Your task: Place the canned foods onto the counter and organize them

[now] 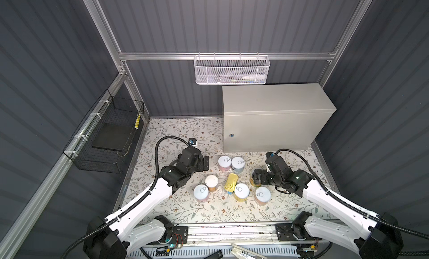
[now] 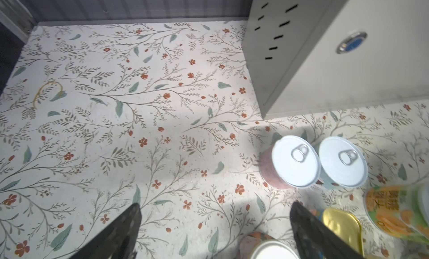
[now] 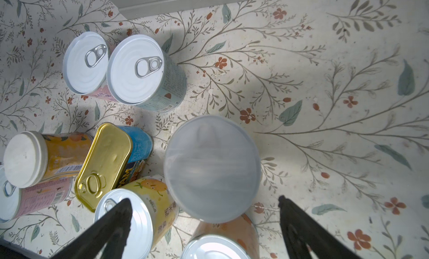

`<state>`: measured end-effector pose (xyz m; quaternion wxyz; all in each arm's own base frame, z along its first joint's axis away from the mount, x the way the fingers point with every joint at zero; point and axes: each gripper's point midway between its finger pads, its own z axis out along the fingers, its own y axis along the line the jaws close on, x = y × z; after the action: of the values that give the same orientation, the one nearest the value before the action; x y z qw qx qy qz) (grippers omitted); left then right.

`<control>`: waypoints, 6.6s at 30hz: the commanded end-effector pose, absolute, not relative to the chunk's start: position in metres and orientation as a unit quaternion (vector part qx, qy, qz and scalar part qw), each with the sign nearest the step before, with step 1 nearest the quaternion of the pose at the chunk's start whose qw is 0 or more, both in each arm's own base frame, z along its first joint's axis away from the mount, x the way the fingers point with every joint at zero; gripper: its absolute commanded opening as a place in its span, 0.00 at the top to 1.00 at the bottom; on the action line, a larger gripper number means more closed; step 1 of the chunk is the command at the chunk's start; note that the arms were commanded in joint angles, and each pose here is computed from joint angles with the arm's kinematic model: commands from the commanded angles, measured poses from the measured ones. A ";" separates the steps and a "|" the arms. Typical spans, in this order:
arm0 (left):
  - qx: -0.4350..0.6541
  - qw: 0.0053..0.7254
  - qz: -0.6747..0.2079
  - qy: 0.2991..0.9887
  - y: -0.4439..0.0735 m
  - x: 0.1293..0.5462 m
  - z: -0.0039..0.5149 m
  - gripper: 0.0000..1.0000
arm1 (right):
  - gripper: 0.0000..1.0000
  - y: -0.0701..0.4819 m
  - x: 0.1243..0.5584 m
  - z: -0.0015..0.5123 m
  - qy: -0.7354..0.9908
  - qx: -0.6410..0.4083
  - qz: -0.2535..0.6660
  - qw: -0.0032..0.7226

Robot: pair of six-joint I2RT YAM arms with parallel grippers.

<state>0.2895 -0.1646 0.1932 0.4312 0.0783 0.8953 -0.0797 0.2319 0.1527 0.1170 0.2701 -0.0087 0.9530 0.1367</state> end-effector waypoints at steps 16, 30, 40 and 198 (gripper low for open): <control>0.139 0.418 -0.103 0.892 -0.212 0.270 0.179 0.00 | 0.09 0.156 0.243 0.094 0.965 -0.006 0.089 0.247; 0.174 0.405 -0.103 0.892 -0.219 0.266 0.160 0.00 | 0.35 0.163 0.250 0.093 0.966 -0.015 0.080 0.244; 0.250 0.421 -0.131 0.862 -0.239 0.252 0.164 0.00 | 0.39 0.174 0.250 0.123 0.960 -0.046 0.109 0.255; 0.432 0.434 -0.362 0.703 -0.360 0.217 0.164 0.00 | 0.40 0.264 0.225 0.182 0.899 -0.128 0.335 0.250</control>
<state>0.2159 -0.3470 0.1461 0.4191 0.4263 0.7259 -0.3400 0.2217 0.2496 0.1522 0.2189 -0.1210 0.9272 0.2788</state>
